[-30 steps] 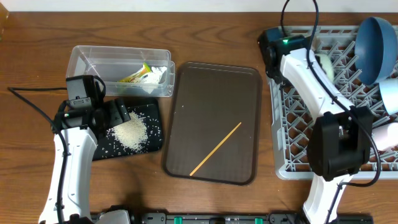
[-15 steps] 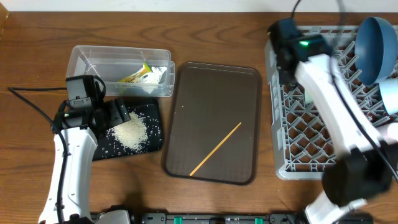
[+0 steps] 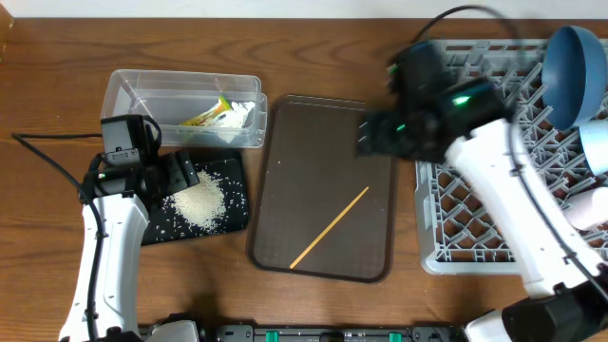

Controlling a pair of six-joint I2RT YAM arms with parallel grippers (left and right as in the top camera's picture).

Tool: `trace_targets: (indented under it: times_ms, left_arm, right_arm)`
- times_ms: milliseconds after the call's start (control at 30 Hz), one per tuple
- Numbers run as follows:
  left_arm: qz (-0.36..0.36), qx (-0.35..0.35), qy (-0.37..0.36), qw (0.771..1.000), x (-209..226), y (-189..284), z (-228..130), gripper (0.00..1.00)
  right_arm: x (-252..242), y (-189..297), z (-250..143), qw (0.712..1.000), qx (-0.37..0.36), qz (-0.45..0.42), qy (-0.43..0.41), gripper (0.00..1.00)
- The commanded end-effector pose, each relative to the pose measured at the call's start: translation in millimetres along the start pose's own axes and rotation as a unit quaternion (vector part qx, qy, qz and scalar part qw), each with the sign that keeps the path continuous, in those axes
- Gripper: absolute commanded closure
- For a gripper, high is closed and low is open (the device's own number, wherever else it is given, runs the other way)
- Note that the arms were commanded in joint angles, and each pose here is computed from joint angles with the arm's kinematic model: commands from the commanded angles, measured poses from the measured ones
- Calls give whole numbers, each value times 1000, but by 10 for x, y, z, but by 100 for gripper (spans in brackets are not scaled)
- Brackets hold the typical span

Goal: Sort waste into correct bins and load items into the dishwasher rack
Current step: 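Move the right gripper to the wooden chopstick and grasp it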

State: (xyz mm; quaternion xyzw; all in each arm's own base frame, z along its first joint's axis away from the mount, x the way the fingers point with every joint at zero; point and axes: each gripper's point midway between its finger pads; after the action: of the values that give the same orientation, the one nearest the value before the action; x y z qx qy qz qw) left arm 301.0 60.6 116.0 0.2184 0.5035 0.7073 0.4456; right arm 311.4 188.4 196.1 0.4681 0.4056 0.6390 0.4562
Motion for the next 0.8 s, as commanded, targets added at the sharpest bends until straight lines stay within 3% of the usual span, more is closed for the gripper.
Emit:
trace_targets:
  times_ms: [0, 200, 233, 433, 667, 767]
  left_arm:
    - [1, -6, 1, 1000, 14, 35, 27, 9]
    - [1, -6, 1, 1000, 14, 35, 27, 8]
    - [1, -6, 1, 1000, 14, 35, 27, 8]
    - [1, -6, 1, 1000, 14, 35, 27, 9]
    - [1, -6, 1, 1000, 14, 35, 27, 9]
    - [1, -6, 1, 1000, 14, 35, 27, 9]
  right_arm:
    - [213, -280, -258, 998, 37, 4, -49, 1]
    - [525, -773, -526, 997, 36, 22, -70, 2]
    - [529, -858, -568, 997, 31, 16, -63, 7]
    - [250, -1214, -857, 991, 28, -65, -111, 7]
    - [139, -1549, -1009, 986, 73, -96, -112, 5]
    - [109, -1662, -1042, 985, 83, -105, -112, 8]
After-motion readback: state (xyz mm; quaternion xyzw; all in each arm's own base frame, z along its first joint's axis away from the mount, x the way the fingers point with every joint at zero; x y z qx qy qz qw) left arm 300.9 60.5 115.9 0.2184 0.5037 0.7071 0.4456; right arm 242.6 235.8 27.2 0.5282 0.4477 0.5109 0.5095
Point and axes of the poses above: each gripper's point midway between its finger pads, its own y axis back along the fingers, its own x axis along the line the jaws close on, z = x × y, and after that the axes turned 10 degrees about y, right-handed
